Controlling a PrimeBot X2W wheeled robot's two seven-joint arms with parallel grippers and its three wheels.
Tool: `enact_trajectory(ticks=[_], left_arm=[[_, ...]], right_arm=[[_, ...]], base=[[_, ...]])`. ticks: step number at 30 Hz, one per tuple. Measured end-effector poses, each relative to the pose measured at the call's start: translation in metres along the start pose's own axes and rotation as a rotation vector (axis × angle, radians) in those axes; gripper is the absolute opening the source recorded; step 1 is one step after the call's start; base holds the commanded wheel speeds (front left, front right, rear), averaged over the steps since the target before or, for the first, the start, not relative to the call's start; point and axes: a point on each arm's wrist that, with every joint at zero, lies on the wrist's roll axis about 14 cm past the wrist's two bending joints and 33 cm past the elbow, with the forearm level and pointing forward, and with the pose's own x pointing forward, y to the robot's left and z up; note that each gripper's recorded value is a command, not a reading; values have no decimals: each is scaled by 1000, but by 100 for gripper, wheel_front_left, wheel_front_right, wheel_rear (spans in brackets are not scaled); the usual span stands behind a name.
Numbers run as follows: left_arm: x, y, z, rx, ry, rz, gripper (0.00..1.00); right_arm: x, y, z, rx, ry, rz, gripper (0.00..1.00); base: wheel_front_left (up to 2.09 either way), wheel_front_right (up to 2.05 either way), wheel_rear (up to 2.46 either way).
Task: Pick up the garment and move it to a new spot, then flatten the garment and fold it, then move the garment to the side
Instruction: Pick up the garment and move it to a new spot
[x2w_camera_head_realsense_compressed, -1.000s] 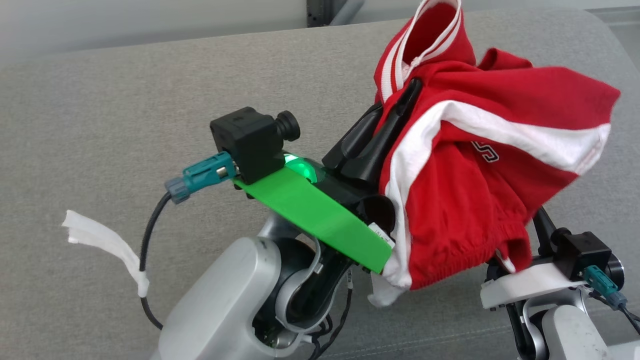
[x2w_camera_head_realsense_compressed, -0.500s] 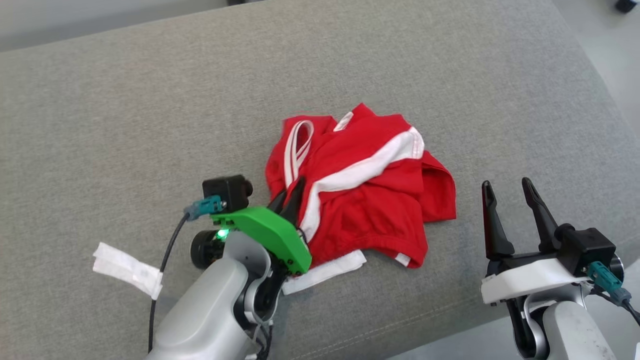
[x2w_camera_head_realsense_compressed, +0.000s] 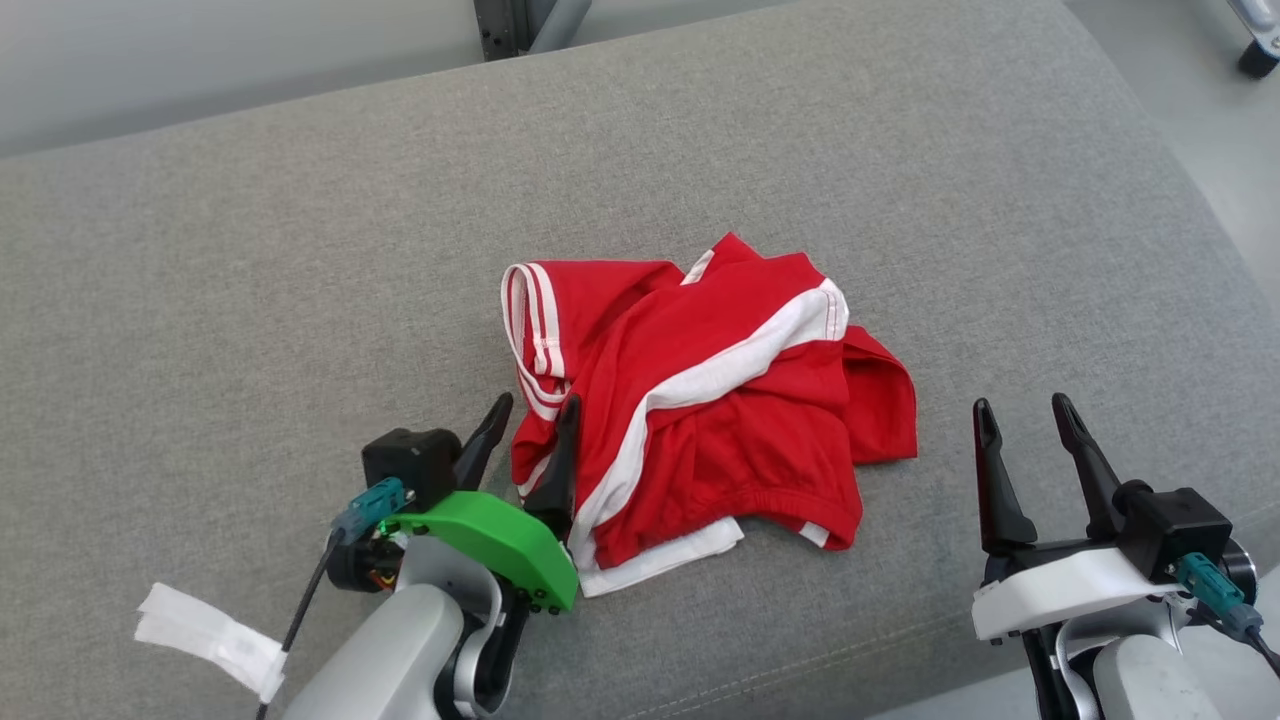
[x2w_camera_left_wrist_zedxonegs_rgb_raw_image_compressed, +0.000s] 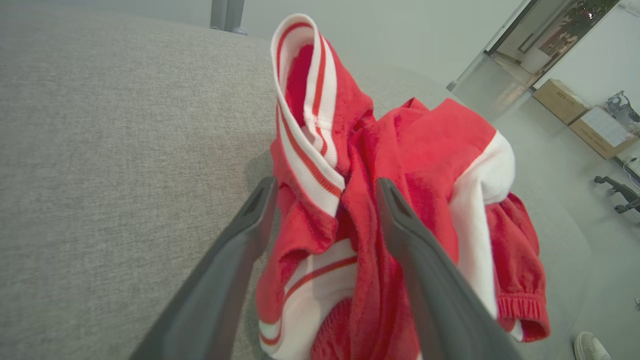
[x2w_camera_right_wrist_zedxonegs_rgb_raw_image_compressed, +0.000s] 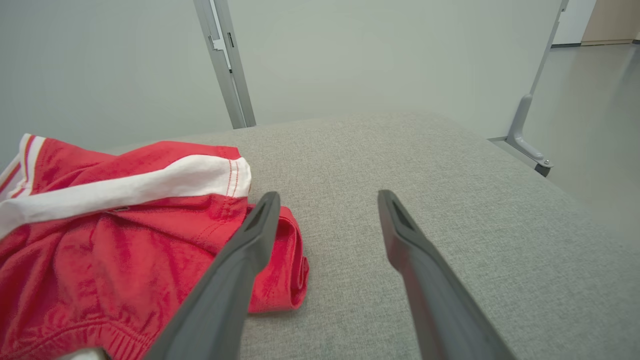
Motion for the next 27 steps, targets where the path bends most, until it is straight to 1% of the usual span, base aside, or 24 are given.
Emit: enact_trajectory(ticks=[3,5,7,9,12,15,18,19,20,21,23,27], left_arm=[[-14,8,20,28,-55,32,100],[-23,5,31,39,-82,29,100],[-30,-2,37,71,-88,10,100],[-35,-17,37,118,-64,-30,100],[-35,-30,21,152,8,-64,100],[-36,-32,-6,176,122,-81,100],[-36,-25,-31,198,226,-65,100],[-37,-18,-42,224,273,-55,99],[-38,-14,-50,234,302,-53,47],[-37,-14,-52,235,311,-65,0],[-34,-22,-54,238,319,-103,0],[-26,-38,-15,209,182,-140,0]], right_arm=[[-2,4,4,2,-12,14,100],[-4,8,6,6,-19,24,100],[-3,10,8,7,-26,32,100],[-3,13,8,8,-26,40,100],[-3,10,6,9,-20,31,100],[-4,7,3,10,-11,21,100],[-3,1,2,8,-6,2,100],[-3,-1,2,8,-5,-6,100],[-3,-4,2,7,-4,-13,100],[-3,-6,1,5,-2,-19,100],[-4,-9,-1,3,4,-30,100],[-4,-14,-4,1,13,-45,100]], base=[[0,0,0],[0,0,0],[0,0,0],[0,0,0],[0,0,0],[0,0,0],[0,0,0],[0,0,0],[0,0,0],[0,0,0],[0,0,0],[0,0,0]])
